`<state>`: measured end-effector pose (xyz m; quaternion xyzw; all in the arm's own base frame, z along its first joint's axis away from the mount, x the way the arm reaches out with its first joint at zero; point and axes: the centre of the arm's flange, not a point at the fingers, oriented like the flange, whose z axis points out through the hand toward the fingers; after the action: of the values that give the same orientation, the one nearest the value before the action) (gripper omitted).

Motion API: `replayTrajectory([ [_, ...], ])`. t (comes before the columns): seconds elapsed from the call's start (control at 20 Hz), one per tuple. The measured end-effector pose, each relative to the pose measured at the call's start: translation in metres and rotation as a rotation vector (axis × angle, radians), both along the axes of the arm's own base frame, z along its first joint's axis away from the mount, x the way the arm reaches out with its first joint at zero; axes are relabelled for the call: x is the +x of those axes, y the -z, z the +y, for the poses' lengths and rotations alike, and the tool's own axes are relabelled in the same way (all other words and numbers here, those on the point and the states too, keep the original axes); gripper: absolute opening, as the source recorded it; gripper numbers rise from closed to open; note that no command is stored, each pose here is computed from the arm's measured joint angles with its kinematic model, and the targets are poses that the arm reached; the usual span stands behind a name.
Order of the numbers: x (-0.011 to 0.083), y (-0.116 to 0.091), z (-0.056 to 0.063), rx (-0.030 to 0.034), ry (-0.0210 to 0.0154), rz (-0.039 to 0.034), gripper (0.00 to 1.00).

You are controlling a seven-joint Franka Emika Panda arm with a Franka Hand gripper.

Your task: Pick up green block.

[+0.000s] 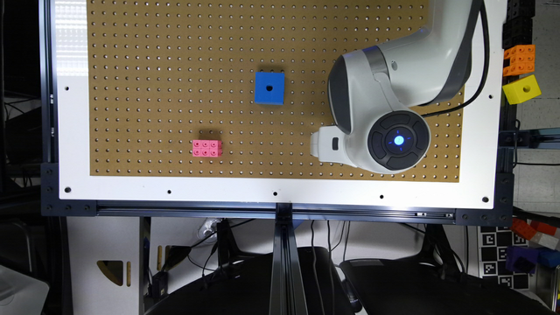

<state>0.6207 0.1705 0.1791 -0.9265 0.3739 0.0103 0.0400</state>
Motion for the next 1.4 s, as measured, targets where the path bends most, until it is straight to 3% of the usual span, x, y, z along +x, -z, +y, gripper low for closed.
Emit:
replayTrajectory([
  [0.25,0.0001,0.0,0.0,-0.0003,0.0,-0.0006,0.0],
  [0.4,0.0012,-0.007,-0.001,-0.0014,0.0004,-0.0053,0.0],
  [0.65,0.0021,-0.031,-0.001,-0.0102,-0.0029,-0.0011,0.0],
  [0.8,0.0027,-0.04,-0.001,-0.012,-0.0037,-0.0046,0.0],
  [1.05,0.002,-0.079,-0.001,-0.0222,-0.0063,-0.0076,0.0],
  [1.15,0.0007,-0.092,-0.001,-0.0265,-0.0072,-0.0057,0.0],
  [1.4,-0.0005,-0.095,-0.001,-0.0285,-0.0073,-0.0024,0.0],
])
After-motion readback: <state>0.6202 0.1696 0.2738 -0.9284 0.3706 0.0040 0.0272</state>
